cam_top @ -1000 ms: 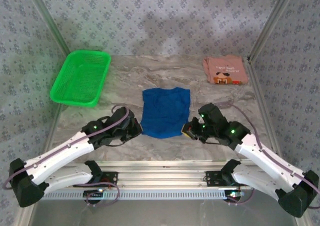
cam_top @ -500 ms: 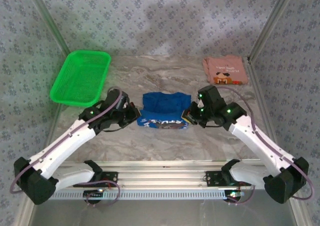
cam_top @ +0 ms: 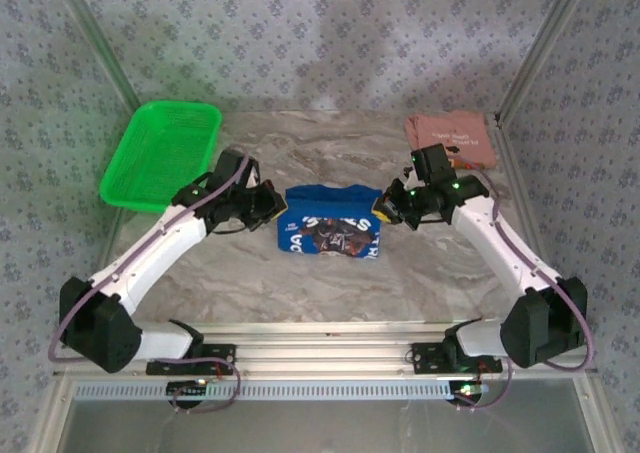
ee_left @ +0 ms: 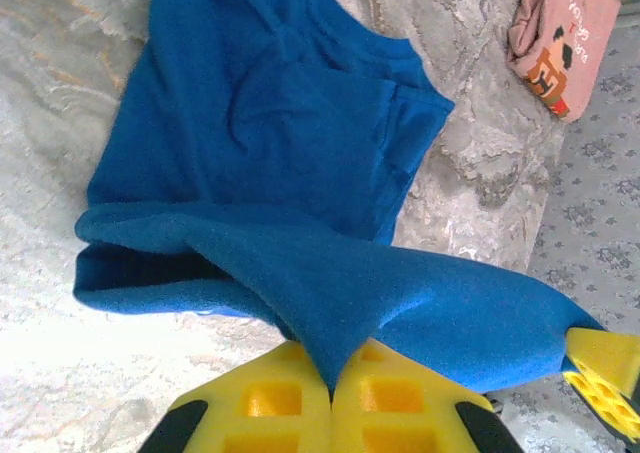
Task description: Fold and stack the t-shirts
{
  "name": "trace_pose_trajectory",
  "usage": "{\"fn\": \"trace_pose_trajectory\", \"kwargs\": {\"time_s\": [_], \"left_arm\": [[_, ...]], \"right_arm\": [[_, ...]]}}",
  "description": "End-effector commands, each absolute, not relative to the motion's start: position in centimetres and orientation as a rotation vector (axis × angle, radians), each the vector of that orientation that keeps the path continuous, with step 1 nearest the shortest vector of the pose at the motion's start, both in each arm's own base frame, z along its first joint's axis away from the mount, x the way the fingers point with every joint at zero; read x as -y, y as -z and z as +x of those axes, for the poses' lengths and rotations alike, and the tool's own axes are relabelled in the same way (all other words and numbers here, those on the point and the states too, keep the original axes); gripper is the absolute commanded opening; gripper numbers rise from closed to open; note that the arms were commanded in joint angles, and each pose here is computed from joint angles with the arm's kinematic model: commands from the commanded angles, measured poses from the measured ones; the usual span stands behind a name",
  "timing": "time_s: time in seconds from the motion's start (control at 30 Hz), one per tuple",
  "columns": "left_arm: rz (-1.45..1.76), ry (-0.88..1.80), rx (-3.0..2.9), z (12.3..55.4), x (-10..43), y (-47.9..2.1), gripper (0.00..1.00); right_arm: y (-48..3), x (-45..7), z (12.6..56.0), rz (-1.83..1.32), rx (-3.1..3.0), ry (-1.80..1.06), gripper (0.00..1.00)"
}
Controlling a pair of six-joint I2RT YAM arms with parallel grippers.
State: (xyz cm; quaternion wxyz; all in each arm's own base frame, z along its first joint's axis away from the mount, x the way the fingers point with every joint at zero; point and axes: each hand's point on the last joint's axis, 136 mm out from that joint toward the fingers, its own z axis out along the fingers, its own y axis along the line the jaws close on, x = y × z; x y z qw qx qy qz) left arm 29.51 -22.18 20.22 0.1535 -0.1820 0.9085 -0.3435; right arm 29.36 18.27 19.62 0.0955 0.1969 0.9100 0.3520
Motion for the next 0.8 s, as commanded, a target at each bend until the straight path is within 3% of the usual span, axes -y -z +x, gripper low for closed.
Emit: {"fn": "trace_pose_trajectory", "kwargs": {"time_s": [0.0, 0.53, 0.77], "left_arm": [[-0.465, 1.029, -2.565, 31.0, 22.5, -21.8, 0.00], [-0.495, 1.004, -2.611, 36.1, 22.1, -18.7, 0.00], [-0.510, 0.983, -2.647, 39.2, 22.6, -15.5, 0.00]], "right_arm": [[-21.3, -18.2, 30.9, 0.514, -2.659, -1.073, 0.00], [-18.0, -16.7, 35.7, 0.515, -2.721, -1.042, 0.00], [-14.2, -15.6, 38.3, 0.551, -2.781, -1.001, 0.00]]}}
